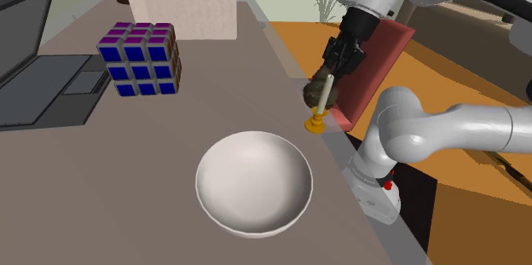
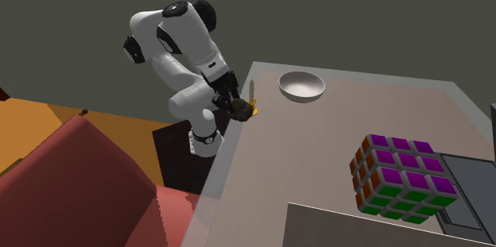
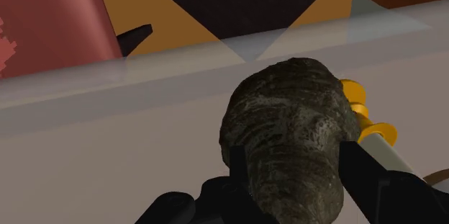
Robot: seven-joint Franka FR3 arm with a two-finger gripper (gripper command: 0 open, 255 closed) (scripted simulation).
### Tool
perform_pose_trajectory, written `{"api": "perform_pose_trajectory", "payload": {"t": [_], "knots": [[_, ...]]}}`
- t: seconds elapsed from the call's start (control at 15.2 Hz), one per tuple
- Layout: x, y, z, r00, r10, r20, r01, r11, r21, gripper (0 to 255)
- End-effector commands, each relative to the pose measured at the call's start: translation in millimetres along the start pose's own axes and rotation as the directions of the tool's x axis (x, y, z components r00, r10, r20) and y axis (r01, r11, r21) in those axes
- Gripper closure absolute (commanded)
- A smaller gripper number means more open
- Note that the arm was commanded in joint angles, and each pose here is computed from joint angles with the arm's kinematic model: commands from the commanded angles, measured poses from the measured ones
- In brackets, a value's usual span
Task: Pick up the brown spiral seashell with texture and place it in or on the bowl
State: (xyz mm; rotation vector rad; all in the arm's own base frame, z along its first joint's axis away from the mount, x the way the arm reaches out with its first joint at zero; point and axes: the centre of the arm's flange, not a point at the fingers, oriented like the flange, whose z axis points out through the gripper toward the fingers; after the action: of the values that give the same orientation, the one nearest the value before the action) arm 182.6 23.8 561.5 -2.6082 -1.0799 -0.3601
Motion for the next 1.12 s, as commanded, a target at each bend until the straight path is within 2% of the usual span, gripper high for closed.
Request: {"api": "perform_pose_trajectory", "payload": {"t": [0.0, 0.59, 1.06], "knots": [[2.8, -2.4, -10.9, 1.0, 0.0, 0.0, 0.0, 1.0, 0.0, 255], [18.3, -10.4, -53.5, 1.0, 0.0, 0.0, 0.0, 1.0, 0.0, 255], [69.1, -78.8, -17.7, 1.0, 0.0, 0.0, 0.0, 1.0, 0.0, 255]]}}
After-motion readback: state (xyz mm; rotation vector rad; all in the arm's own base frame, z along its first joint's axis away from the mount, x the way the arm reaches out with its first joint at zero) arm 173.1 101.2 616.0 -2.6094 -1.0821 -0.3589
